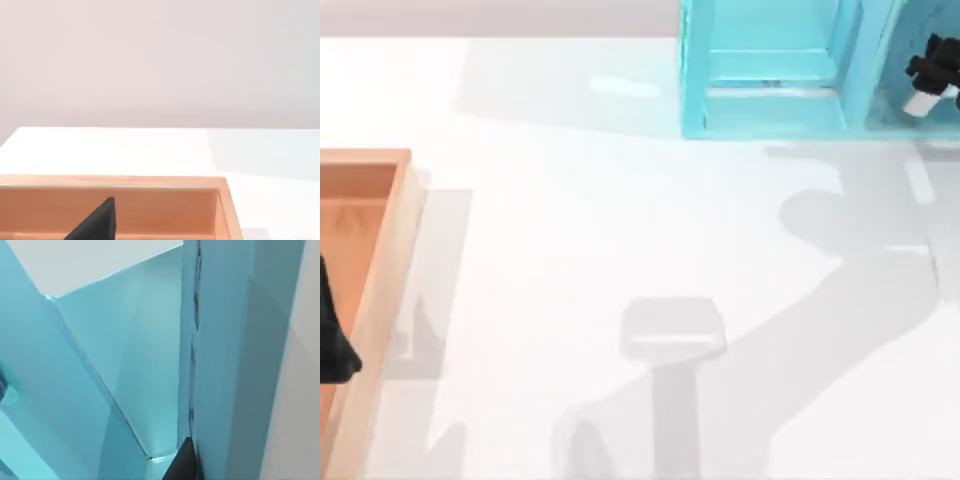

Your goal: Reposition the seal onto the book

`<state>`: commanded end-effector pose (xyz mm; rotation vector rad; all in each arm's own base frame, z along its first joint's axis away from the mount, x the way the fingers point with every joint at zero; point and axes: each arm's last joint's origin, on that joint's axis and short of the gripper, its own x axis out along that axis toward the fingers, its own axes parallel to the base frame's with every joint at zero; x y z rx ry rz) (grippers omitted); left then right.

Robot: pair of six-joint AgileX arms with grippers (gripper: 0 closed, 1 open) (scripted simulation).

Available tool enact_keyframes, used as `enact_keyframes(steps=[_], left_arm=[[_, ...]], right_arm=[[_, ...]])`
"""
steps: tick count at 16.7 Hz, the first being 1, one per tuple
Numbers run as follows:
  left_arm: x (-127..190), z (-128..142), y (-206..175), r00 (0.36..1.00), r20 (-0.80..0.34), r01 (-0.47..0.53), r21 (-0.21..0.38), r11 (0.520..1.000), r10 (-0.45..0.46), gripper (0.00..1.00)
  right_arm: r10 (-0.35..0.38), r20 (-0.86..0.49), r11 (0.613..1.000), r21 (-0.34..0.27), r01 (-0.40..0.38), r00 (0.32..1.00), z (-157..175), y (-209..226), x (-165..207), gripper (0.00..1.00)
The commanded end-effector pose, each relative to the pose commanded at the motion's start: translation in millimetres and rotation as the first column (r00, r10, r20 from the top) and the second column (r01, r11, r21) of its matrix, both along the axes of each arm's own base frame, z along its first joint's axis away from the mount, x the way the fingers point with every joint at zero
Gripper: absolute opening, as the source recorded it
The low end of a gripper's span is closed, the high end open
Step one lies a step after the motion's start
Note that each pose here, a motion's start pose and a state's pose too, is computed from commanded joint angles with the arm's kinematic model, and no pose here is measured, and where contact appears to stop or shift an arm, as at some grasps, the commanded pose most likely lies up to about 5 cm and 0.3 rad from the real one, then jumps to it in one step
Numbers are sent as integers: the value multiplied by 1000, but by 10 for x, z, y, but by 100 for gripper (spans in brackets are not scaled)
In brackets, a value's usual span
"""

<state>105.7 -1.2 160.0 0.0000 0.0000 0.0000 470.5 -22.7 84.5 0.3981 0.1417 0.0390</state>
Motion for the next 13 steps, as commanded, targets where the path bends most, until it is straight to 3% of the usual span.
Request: enact_keyframes(steps=[6, 10, 13], left_arm=[[0, 0, 0, 1000, 0, 0, 0, 1000, 0, 100], [0, 0, 0, 1000, 0, 0, 0, 1000, 0, 100], [0, 0, 0, 1000, 0, 0, 0, 1000, 0, 100]], right_arm=[[8, -4, 1000, -11, -8, 1000, 853, 1, -426, 0], [9, 18, 1000, -15, -9, 1000, 1531, 10, -1038, 0], [7, 27, 1000, -10, -7, 1000, 1821, 19, -1517, 0]])
